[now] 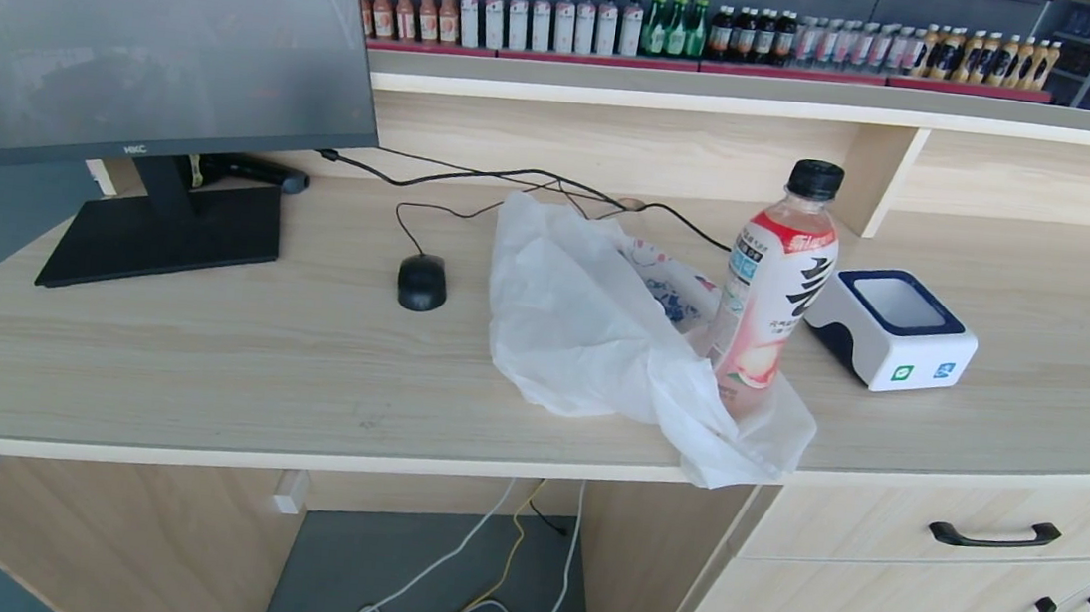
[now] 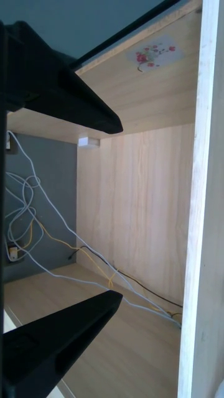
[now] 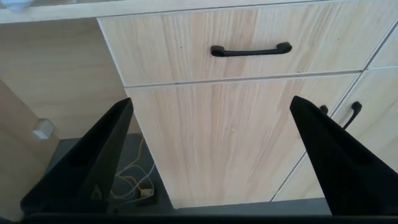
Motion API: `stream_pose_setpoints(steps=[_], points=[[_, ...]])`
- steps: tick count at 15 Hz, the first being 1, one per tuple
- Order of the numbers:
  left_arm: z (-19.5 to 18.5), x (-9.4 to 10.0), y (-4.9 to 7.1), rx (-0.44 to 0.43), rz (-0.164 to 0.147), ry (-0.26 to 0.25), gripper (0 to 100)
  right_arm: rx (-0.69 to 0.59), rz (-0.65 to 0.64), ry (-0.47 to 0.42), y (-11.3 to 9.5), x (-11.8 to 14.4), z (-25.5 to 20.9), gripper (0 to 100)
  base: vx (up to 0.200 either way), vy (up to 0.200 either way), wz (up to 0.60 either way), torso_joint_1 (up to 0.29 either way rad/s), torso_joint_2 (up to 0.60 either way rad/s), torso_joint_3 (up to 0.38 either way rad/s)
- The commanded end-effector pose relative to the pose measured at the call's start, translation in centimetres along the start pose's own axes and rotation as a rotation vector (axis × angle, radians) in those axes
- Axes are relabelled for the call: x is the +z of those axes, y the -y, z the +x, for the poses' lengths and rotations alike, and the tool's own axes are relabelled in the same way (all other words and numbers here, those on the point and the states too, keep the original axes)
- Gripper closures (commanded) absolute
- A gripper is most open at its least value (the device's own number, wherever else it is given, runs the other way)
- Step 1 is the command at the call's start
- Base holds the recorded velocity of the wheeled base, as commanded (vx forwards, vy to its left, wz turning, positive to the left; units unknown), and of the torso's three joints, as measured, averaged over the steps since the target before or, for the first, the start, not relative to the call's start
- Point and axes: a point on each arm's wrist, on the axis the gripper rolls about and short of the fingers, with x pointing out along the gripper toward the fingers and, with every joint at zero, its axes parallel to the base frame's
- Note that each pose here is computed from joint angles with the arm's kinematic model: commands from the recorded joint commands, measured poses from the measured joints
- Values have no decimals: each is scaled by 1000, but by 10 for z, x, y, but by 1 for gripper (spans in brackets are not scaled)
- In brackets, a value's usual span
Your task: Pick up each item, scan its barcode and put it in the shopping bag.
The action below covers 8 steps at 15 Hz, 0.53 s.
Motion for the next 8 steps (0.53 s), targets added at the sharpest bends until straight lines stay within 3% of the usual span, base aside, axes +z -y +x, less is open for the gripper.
stream_pose_setpoints(steps=[1, 2, 5, 8], points=[[0, 0, 0, -2, -1, 0, 0, -2, -5, 10, 0, 0, -1, 0, 0, 0, 0, 0, 0, 0], [0, 0, 0, 0, -4, 0, 0, -2, -5, 10, 0, 0, -1, 0, 0, 0, 0, 0, 0, 0], [0, 0, 0, -2, -4, 0, 0, -2, -1, 12, 0, 0, -1, 0, -200, 0, 0, 10, 7, 2], [0, 0, 0, 0, -2, 0, 0, -2, -1, 12, 0, 0, -1, 0, 0, 0, 0, 0, 0, 0]])
